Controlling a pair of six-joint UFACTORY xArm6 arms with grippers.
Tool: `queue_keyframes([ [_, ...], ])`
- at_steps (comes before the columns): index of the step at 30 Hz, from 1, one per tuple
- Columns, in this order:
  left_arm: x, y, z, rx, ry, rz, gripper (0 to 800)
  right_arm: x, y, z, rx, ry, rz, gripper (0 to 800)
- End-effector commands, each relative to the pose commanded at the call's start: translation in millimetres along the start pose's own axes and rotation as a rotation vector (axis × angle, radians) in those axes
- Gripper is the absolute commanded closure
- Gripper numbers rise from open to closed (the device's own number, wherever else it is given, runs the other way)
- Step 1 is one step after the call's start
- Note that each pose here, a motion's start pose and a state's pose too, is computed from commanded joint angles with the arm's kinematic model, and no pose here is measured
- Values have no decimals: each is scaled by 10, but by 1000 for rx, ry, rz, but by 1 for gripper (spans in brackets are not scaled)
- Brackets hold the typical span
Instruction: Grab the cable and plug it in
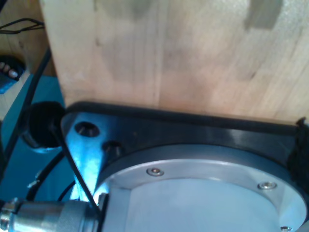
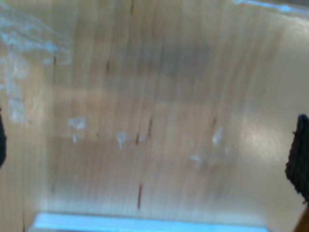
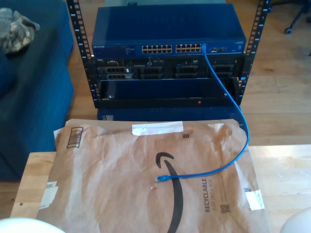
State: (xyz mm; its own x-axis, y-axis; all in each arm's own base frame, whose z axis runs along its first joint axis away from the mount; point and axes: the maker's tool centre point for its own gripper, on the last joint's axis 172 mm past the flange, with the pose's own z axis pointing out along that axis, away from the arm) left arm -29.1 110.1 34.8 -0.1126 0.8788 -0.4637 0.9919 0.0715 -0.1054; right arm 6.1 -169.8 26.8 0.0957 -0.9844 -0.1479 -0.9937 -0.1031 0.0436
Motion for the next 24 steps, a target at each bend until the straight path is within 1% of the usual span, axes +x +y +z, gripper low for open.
queue_keyframes([
  [24,0,0,0,0,0,0,0,-15,-1,19,0,-8,0,1],
])
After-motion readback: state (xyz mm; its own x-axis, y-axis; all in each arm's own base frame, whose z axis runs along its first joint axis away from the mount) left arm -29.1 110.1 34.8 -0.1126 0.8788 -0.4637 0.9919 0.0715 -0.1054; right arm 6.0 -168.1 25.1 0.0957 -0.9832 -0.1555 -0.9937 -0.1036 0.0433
